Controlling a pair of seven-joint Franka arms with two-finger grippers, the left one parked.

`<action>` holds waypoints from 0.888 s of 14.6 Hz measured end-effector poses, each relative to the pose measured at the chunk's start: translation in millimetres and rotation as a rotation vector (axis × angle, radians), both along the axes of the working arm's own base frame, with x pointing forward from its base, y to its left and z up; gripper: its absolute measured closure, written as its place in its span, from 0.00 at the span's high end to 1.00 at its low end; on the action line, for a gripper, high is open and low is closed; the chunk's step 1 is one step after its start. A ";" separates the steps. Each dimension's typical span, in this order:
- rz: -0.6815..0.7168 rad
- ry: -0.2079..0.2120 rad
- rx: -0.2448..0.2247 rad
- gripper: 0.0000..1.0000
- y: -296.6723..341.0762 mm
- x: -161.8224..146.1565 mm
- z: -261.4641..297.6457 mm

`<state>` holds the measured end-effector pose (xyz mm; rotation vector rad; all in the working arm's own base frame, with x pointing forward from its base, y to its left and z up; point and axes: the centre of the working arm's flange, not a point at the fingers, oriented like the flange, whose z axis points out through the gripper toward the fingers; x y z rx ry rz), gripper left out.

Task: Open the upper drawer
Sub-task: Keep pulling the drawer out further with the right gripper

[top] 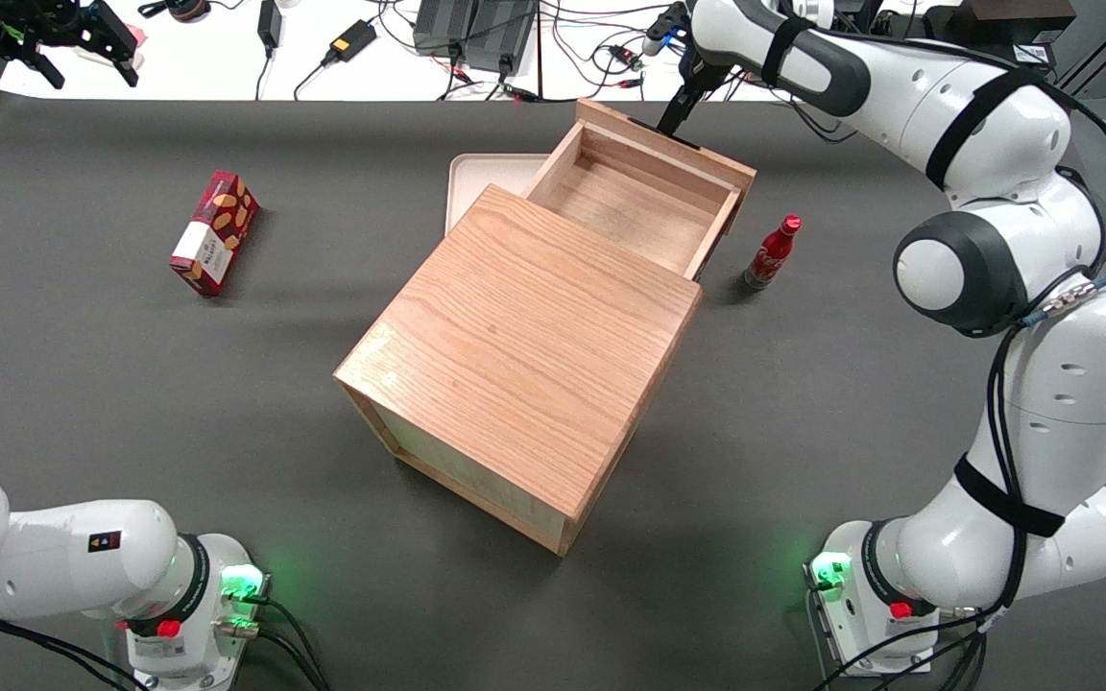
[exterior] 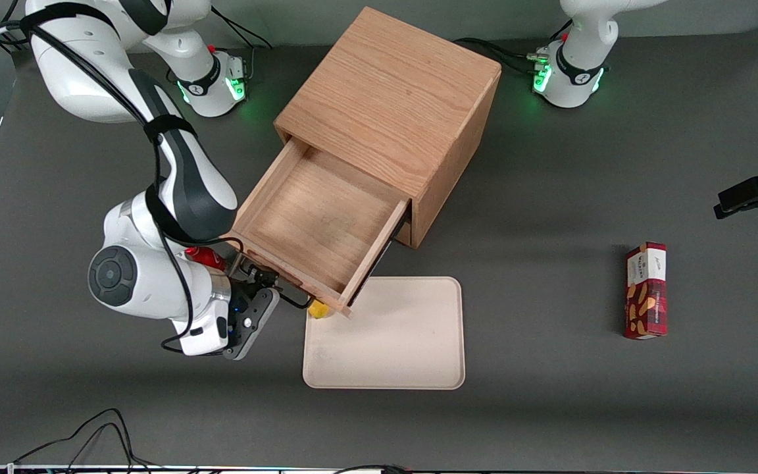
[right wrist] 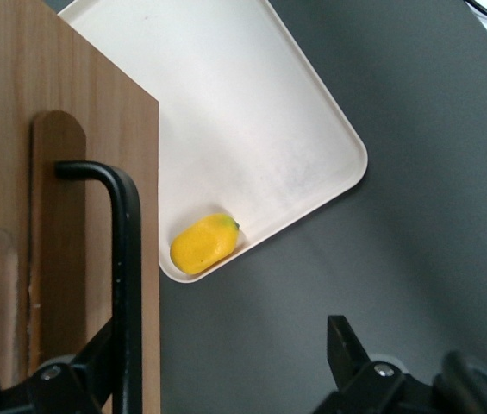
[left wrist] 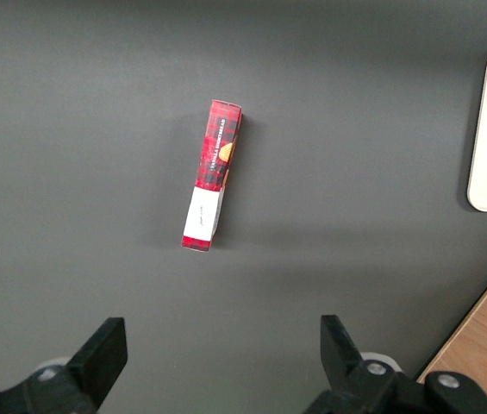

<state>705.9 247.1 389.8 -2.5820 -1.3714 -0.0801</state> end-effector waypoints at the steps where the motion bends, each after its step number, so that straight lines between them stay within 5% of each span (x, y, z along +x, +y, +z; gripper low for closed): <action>1: 0.000 0.000 0.001 1.00 0.1 0.5 -0.4; 13: -0.001 0.002 -0.007 1.00 -1.6 1.5 1.4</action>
